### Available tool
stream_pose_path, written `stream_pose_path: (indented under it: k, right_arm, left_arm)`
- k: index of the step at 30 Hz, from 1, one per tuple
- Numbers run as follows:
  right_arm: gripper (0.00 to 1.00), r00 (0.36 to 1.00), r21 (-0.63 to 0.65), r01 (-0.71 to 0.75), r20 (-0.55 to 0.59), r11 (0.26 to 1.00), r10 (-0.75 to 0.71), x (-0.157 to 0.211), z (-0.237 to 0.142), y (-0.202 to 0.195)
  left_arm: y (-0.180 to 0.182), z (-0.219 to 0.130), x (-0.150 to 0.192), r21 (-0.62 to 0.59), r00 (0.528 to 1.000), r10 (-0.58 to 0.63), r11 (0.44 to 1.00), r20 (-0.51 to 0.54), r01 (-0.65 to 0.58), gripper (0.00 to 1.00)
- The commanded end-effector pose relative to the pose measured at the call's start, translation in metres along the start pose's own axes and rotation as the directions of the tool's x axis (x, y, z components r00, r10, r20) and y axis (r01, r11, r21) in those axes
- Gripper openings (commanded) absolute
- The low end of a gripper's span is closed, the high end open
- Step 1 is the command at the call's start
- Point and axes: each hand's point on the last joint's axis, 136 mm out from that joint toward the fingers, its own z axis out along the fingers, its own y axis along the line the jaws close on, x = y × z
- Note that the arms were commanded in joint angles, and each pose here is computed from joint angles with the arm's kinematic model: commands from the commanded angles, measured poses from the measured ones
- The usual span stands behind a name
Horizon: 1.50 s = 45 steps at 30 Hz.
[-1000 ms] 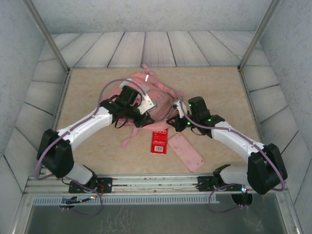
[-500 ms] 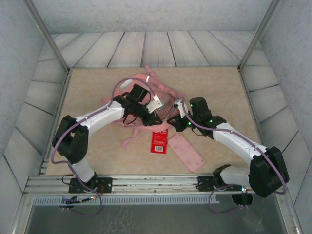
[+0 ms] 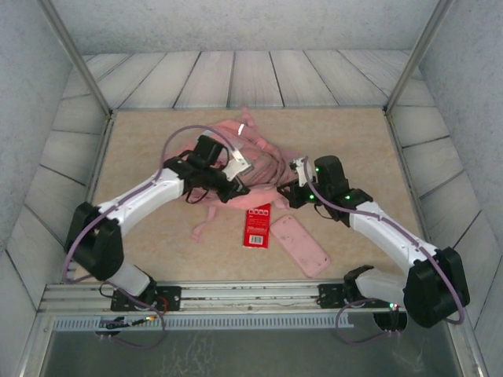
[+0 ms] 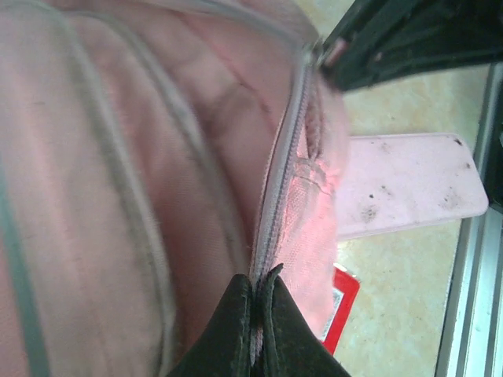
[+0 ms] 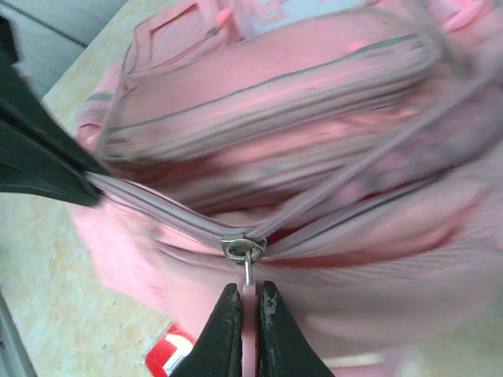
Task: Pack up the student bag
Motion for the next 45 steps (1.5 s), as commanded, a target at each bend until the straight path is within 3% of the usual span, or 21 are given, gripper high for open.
stream_pose_path:
  k: [1, 10, 23, 26, 30, 37, 45]
  right_arm:
    - [0.00, 0.995, 0.178, -0.098, 0.025, 0.979, 0.095, 0.005, -0.017, -0.043]
    - [0.00, 0.983, 0.233, -0.182, 0.025, 0.955, 0.181, 0.013, -0.024, -0.061]
    - [0.00, 0.984, 0.177, -0.178, 0.006, 0.968, 0.180, 0.010, -0.034, -0.045]
    - [0.00, 0.984, 0.082, -0.172, -0.034, 0.982, 0.175, 0.013, -0.026, -0.030]
    - [0.00, 0.985, -0.034, -0.153, -0.084, 0.988, 0.150, 0.017, -0.011, -0.007]
    - [0.00, 0.989, -0.107, -0.131, -0.083, 0.986, 0.123, 0.010, -0.001, 0.011]
    - [0.00, 0.992, -0.121, -0.113, -0.074, 0.986, 0.105, 0.005, -0.002, 0.014]
  left_arm:
    - [0.039, -0.037, 0.018, -0.227, 0.996, -0.090, 0.970, -0.003, 0.087, 0.00]
    - [0.099, -0.090, 0.061, -0.418, 0.957, -0.284, 0.864, 0.059, 0.282, 0.00]
    - [0.138, -0.102, 0.086, -0.544, 0.913, -0.406, 0.759, 0.035, 0.358, 0.00]
    - [0.130, -0.093, 0.074, -0.467, 0.928, -0.372, 0.815, 0.030, 0.342, 0.05]
    - [0.098, -0.088, 0.051, -0.295, 0.958, -0.280, 0.912, 0.055, 0.284, 0.22]
    - [0.038, -0.090, 0.030, -0.109, 0.981, -0.142, 0.982, 0.130, 0.156, 0.57]
    - [-0.022, -0.044, -0.009, 0.120, 0.993, -0.031, 0.993, 0.112, 0.018, 0.59]
